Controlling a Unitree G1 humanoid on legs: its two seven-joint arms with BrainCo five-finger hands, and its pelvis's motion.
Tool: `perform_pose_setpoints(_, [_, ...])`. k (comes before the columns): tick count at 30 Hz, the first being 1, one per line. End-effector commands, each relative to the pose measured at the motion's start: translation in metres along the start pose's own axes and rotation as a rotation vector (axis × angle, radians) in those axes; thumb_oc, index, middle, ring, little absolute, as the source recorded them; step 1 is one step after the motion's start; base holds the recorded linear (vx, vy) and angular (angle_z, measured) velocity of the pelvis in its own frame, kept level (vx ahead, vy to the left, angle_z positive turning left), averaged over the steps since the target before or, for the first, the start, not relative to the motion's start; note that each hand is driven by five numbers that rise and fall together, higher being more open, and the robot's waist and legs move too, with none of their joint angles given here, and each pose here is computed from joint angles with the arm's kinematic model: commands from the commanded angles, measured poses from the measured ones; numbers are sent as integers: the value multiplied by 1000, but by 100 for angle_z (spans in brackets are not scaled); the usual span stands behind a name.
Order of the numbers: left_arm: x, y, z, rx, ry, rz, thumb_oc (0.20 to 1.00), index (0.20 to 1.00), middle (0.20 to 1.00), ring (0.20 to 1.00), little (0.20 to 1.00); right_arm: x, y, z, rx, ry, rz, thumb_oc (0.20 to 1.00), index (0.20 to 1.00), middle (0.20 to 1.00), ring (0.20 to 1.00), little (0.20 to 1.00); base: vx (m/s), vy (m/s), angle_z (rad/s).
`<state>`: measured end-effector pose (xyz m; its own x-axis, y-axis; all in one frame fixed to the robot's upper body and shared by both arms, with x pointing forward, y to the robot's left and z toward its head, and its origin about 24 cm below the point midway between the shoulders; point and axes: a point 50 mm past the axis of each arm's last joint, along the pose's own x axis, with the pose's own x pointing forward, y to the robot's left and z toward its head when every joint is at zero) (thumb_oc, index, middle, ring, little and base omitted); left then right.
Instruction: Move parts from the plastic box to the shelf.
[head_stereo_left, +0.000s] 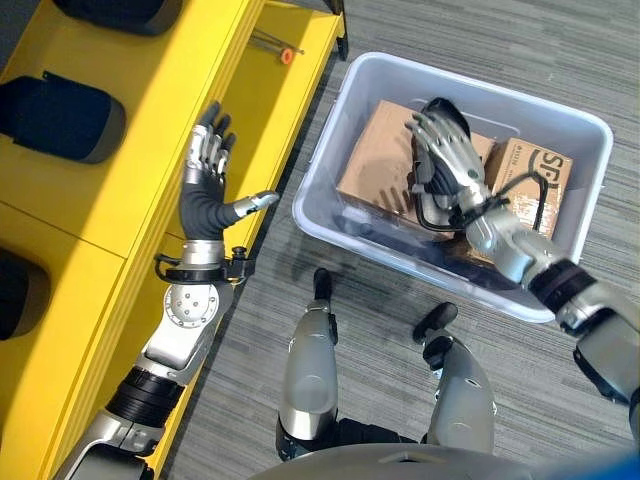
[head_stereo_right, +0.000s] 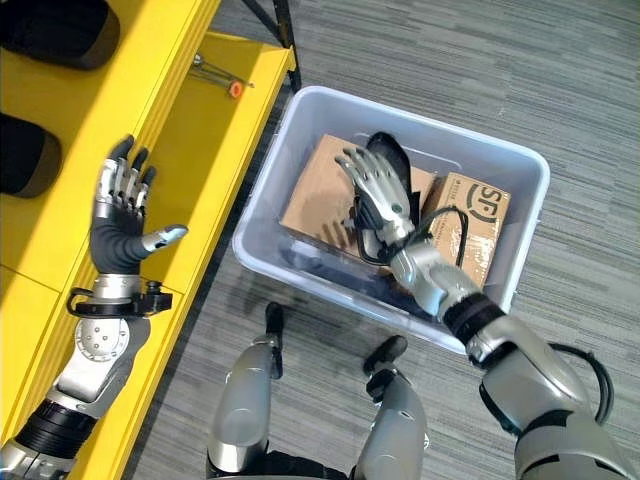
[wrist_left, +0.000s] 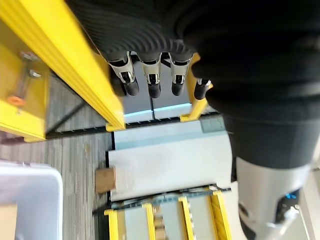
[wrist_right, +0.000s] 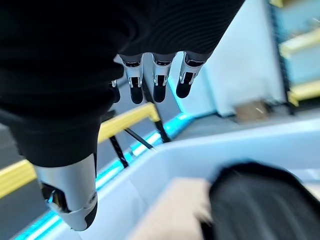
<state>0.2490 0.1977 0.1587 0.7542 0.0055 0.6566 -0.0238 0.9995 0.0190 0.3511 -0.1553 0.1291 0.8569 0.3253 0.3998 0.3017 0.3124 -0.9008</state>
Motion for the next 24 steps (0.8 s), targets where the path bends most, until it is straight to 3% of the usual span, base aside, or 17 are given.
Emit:
perform_pose_setpoints(1, [-4, -12, 12, -34, -104, -36, 1000, 1000, 1000, 1000, 1000, 1, -15, 21, 197, -31, -157, 1000, 1000, 1000, 1000, 1000, 6, -19, -16])
perform_pose_setpoints(6, [5, -26, 17, -90, -131, -41, 1000, 1000, 1000, 1000, 1000, -12, -23, 37, 340, -34, -242, 1000, 1000, 1000, 1000, 1000, 25, 14, -40])
perform_pose_setpoints(9, [13, -35, 13, -229, -77, -16, 1000, 1000, 1000, 1000, 1000, -28, -25, 30, 374, 23, -231, 1000, 1000, 1000, 1000, 1000, 84, -23, -45])
perform_pose_setpoints(12, [15, -46, -4, -355, 73, 123, 1000, 1000, 1000, 1000, 1000, -45, -15, 20, 395, 95, -181, 1000, 1000, 1000, 1000, 1000, 93, -107, -73])
perform_pose_setpoints(15, [14, -46, -39, -522, 295, 445, 1000, 1000, 1000, 1000, 1000, -42, -22, 7, 391, 172, -254, 1000, 1000, 1000, 1000, 1000, 92, -167, -52])
perform_pose_setpoints(17, [15, -46, -43, -493, 303, 592, 1000, 1000, 1000, 1000, 1000, -44, -21, 0, 389, 228, -237, 1000, 1000, 1000, 1000, 1000, 5, -157, -38])
perform_pose_setpoints(21, [27, -52, -35, -423, 219, 566, 1000, 1000, 1000, 1000, 1000, -45, -23, 0, 375, 222, -228, 1000, 1000, 1000, 1000, 1000, 0, -93, -21])
perform_pose_setpoints(24, [26, -49, -38, -329, 220, 713, 1000, 1000, 1000, 1000, 1000, -45, -23, -5, 364, 263, -248, 1000, 1000, 1000, 1000, 1000, 3, -51, -6])
